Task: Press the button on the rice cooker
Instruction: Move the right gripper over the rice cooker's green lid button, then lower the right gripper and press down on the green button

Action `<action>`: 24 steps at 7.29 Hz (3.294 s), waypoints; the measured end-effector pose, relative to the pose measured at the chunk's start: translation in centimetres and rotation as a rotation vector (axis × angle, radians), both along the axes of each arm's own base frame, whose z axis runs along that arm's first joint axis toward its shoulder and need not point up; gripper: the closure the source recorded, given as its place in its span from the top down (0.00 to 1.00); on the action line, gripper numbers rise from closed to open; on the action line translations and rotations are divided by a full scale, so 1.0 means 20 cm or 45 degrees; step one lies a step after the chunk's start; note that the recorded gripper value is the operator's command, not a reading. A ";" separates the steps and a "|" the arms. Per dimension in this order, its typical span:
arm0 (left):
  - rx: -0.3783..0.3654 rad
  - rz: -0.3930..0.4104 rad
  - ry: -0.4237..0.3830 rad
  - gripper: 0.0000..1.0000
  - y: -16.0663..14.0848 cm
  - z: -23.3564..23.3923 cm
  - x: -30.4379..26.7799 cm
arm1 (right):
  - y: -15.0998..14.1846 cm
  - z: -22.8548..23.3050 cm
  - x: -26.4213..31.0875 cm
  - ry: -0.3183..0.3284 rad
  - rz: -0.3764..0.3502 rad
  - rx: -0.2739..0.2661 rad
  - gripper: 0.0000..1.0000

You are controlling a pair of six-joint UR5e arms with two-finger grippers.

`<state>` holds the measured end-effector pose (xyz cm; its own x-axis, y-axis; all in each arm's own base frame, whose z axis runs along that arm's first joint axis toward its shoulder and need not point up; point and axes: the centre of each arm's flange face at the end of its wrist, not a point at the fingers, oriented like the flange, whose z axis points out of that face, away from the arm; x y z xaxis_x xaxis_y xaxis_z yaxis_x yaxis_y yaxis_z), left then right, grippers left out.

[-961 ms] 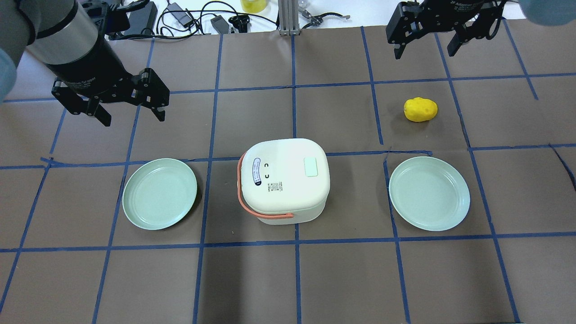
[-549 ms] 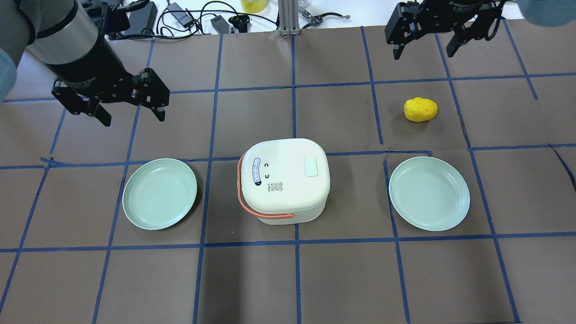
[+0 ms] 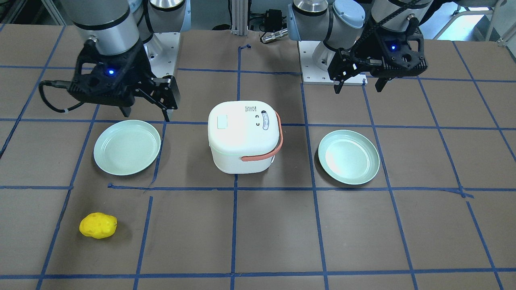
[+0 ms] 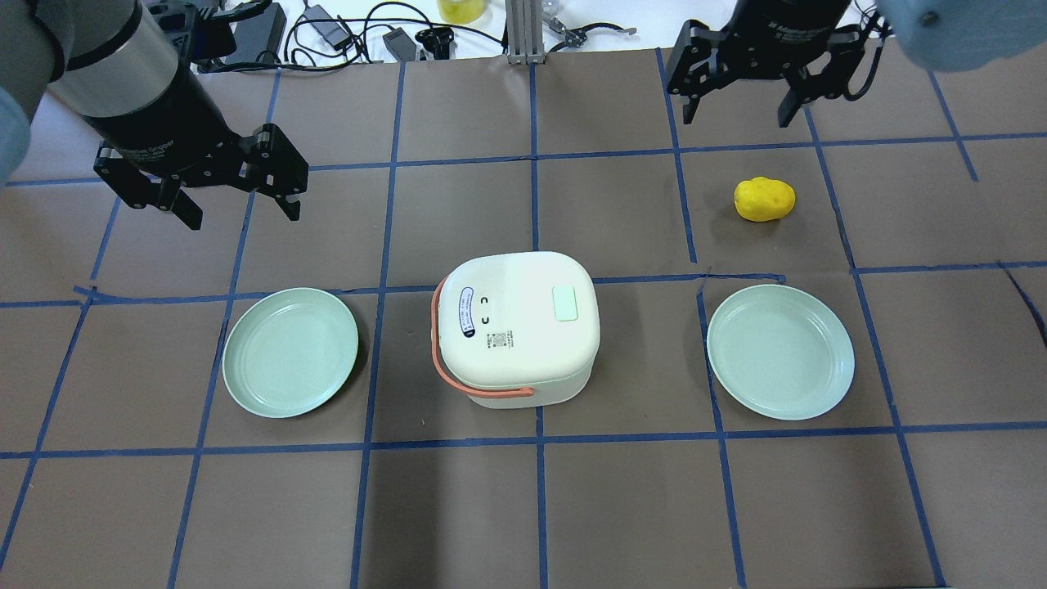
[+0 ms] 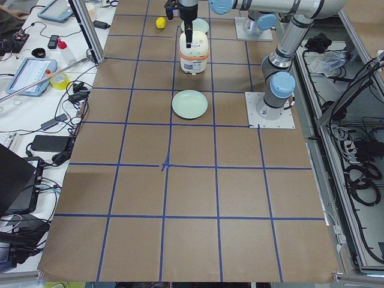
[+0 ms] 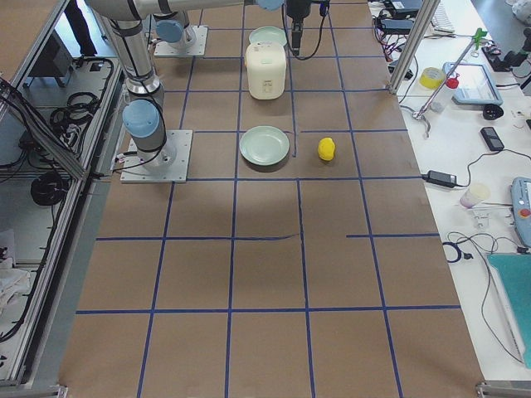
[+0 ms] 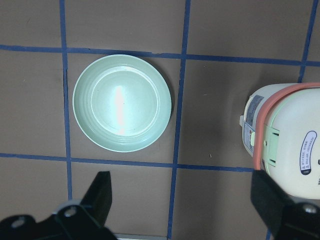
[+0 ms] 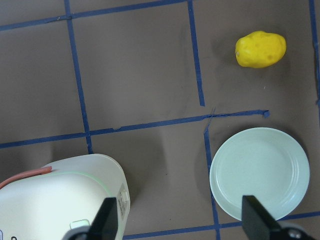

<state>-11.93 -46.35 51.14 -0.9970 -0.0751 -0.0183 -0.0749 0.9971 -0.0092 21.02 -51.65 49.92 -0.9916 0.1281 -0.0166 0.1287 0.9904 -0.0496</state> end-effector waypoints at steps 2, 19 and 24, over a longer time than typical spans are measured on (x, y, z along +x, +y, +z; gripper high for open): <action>0.000 0.001 0.000 1.00 0.00 0.00 0.00 | 0.08 -0.07 0.14 0.001 0.015 0.040 0.39; 0.000 -0.001 0.000 1.00 0.00 0.00 0.00 | 0.33 -0.66 0.58 0.008 0.092 0.084 0.00; 0.000 0.000 0.000 1.00 0.00 0.00 0.00 | 0.32 -0.71 0.58 0.019 0.096 0.107 0.00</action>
